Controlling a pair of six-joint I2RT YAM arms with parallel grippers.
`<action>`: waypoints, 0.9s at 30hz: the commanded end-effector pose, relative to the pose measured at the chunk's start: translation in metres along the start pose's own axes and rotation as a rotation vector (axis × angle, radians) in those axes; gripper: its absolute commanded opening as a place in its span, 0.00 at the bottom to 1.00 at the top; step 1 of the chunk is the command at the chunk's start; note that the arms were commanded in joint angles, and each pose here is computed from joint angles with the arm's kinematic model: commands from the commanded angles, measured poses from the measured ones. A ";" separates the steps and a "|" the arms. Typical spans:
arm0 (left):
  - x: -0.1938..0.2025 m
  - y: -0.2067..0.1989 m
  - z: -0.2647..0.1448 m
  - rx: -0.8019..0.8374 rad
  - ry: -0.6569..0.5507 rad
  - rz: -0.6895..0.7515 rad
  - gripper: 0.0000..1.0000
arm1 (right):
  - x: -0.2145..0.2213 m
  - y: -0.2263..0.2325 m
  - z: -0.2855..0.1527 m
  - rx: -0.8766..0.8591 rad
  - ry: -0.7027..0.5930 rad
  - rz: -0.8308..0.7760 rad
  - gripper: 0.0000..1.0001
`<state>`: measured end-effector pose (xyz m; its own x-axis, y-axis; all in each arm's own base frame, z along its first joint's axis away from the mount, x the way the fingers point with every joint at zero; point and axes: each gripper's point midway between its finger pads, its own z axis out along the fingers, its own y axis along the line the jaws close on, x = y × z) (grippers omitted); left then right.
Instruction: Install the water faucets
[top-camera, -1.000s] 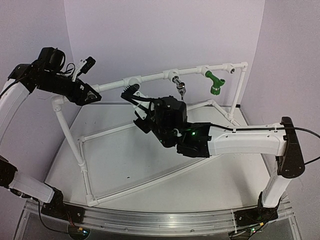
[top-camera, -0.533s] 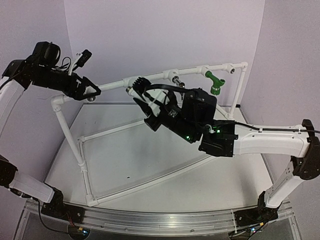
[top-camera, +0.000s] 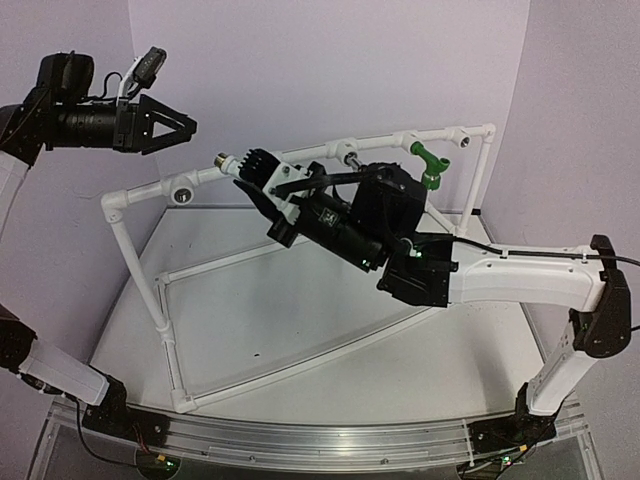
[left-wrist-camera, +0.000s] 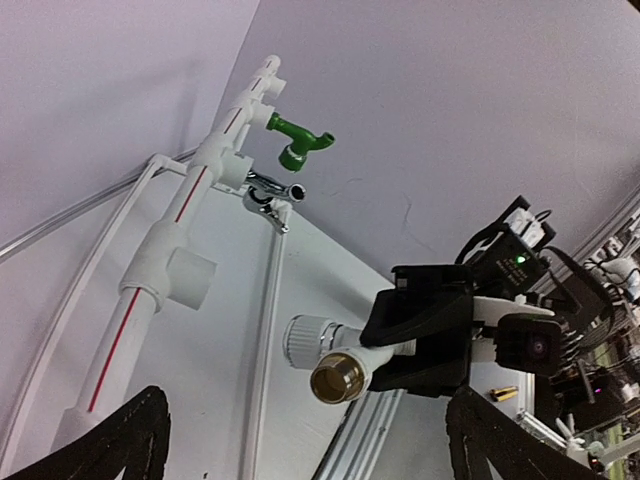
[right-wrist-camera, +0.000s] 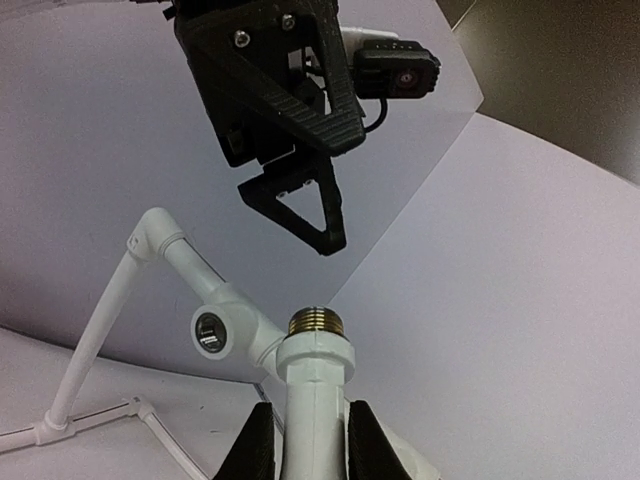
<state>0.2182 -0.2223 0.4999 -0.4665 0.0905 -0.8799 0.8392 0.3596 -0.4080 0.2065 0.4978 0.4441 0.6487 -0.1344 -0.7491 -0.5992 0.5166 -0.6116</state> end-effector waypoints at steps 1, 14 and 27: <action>-0.016 -0.028 -0.001 0.164 -0.047 -0.040 0.93 | -0.048 -0.026 0.008 0.080 -0.158 -0.025 0.00; -0.008 -0.029 0.009 0.269 0.009 -0.194 0.79 | -0.065 -0.029 0.018 0.111 -0.231 -0.089 0.00; 0.001 -0.028 0.021 0.306 0.054 -0.220 0.68 | -0.072 -0.030 0.022 0.111 -0.256 -0.101 0.00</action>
<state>0.2050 -0.2472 0.5017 -0.6695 0.0754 -0.7390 0.7414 0.1288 -0.6586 0.1975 0.5168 0.4875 0.7744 -0.0543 -0.6304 -0.5047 0.5480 -0.6671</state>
